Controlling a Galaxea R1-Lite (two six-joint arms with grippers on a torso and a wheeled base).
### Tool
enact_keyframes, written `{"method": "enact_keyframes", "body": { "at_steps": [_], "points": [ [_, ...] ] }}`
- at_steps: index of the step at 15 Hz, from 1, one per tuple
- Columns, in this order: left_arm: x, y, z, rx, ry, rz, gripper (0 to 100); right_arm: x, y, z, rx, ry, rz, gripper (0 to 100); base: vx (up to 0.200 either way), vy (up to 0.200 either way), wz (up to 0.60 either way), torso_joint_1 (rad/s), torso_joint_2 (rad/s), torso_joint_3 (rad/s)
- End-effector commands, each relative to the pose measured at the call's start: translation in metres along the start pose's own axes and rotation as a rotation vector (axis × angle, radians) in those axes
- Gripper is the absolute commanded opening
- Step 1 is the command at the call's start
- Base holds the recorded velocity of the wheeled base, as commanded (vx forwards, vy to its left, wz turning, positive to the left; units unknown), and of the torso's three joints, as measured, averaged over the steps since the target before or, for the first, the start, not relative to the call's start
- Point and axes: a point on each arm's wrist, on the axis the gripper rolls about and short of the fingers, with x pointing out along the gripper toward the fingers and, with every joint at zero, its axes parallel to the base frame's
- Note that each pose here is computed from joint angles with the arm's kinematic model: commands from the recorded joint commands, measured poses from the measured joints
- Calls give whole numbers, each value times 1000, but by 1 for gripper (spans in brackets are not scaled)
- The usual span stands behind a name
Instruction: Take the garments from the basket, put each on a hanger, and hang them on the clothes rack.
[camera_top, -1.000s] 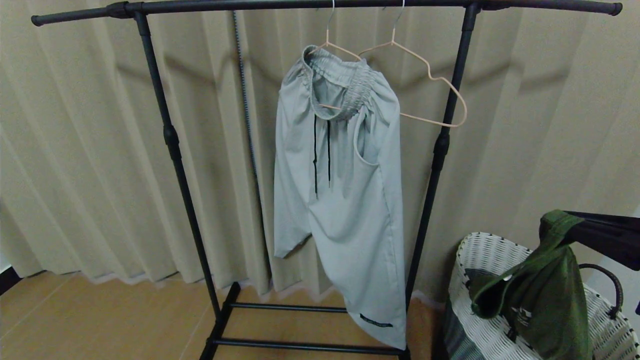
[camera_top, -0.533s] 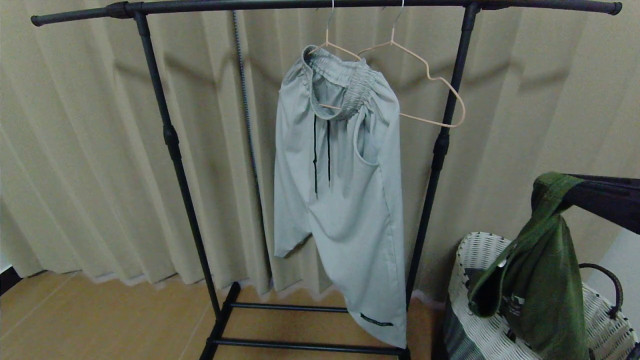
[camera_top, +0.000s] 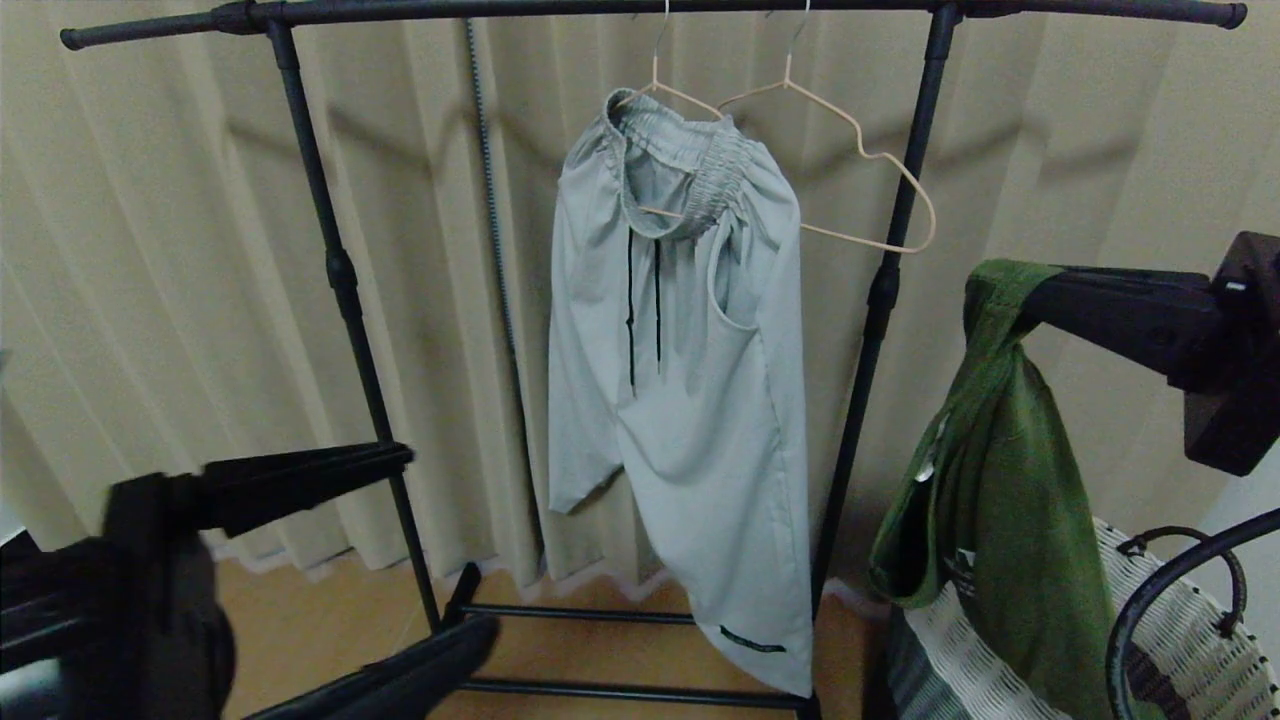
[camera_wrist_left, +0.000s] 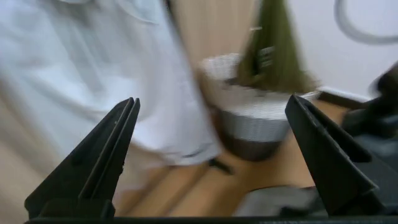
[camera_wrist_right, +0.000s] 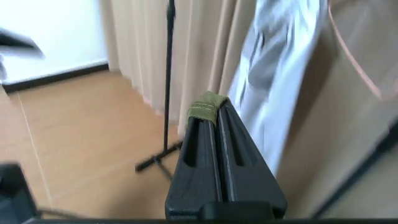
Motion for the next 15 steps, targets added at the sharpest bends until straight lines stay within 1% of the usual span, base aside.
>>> {"method": "enact_keyframes", "body": {
  "at_steps": [1, 2, 3, 4, 5, 6, 7, 8, 10, 11, 13, 15],
  "points": [
    [89, -42, -14, -113, 122, -10, 100, 5, 0, -3, 5, 16, 25, 0, 0, 0, 0, 0, 0, 0],
    [108, -47, -20, -127, 144, 26, 100, 0, 1, 0, 0, 0, 30, 0, 0, 0, 0, 0, 0, 0],
    [121, -50, -26, -127, 169, 41, 100, -7, 4, 3, 1, -15, 35, 0, 0, 0, 0, 0, 0, 0],
    [135, -52, -34, -122, 195, 42, 100, -13, 8, 5, 15, -29, 55, 0, 0, 0, 0, 0, 0, 0],
    [144, -54, -37, -122, 199, 42, 100, -17, 11, 7, 25, -43, 71, 0, 0, 0, 0, 0, 0, 0],
    [156, -57, -42, -125, 213, 40, 100, -22, 17, 10, 33, -59, 109, 0, 0, 0, 0, 0, 0, 0],
    [170, -59, -51, -133, 237, 42, 100, -31, 27, 11, 55, -77, 171, 0, 0, 0, 0, 0, 0, 0],
    [172, -60, -51, -135, 238, 41, 100, -33, 29, 10, 60, -77, 179, 0, 0, 0, 0, 0, 0, 0],
    [193, -66, -55, -164, 241, 36, 100, -39, 34, 9, 67, -84, 215, 0, 0, 0, 0, 0, 0, 0],
    [201, -71, -56, -195, 238, 29, 100, -40, 35, 10, 66, -86, 221, 0, 0, 0, 0, 0, 0, 0],
    [205, -72, -58, -225, 238, 31, 100, -40, 35, 10, 67, -85, 219, 0, 0, 0, 0, 0, 0, 0],
    [206, -71, -63, -228, 252, 41, 100, -39, 35, 10, 66, -88, 218, 0, 0, 0, 0, 0, 0, 0]
  ]
}}
